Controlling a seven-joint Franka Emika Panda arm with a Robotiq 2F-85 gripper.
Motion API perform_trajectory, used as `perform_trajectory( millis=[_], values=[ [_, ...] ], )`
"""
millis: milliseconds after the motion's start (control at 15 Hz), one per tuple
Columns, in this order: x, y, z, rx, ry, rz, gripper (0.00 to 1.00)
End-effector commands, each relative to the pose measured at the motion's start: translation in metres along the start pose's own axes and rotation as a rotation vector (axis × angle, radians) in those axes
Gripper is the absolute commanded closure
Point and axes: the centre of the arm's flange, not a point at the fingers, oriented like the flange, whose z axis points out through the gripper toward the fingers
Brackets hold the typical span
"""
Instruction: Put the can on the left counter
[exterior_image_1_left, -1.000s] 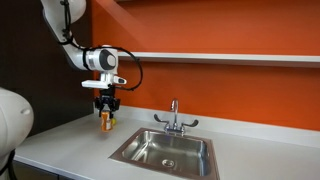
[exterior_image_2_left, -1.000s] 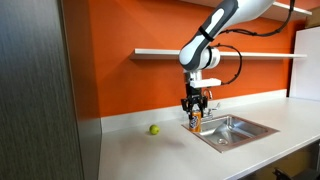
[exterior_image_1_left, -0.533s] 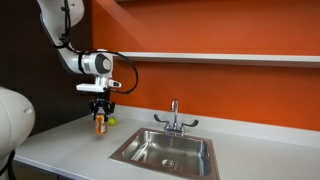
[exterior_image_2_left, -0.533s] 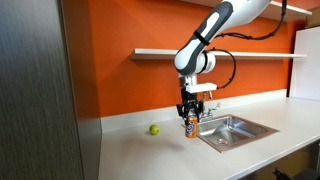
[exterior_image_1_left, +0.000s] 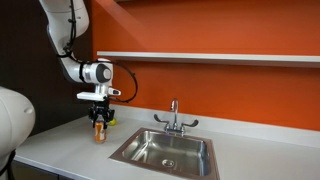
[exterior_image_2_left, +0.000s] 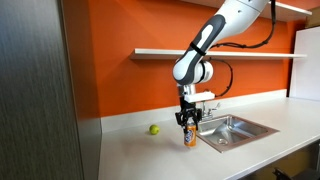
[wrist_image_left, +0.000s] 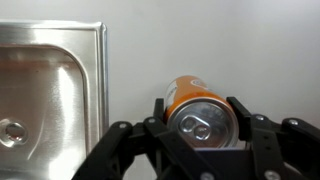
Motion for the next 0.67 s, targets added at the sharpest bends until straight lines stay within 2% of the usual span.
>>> perform_trajectory(
  millis=[0,600],
  values=[
    [0.009,-0.003,0.001,0.009,0.014,-0.019,0.62],
    [0.012,-0.009,0.012,0.0,-0.001,-0.032,0.62]
  ],
)
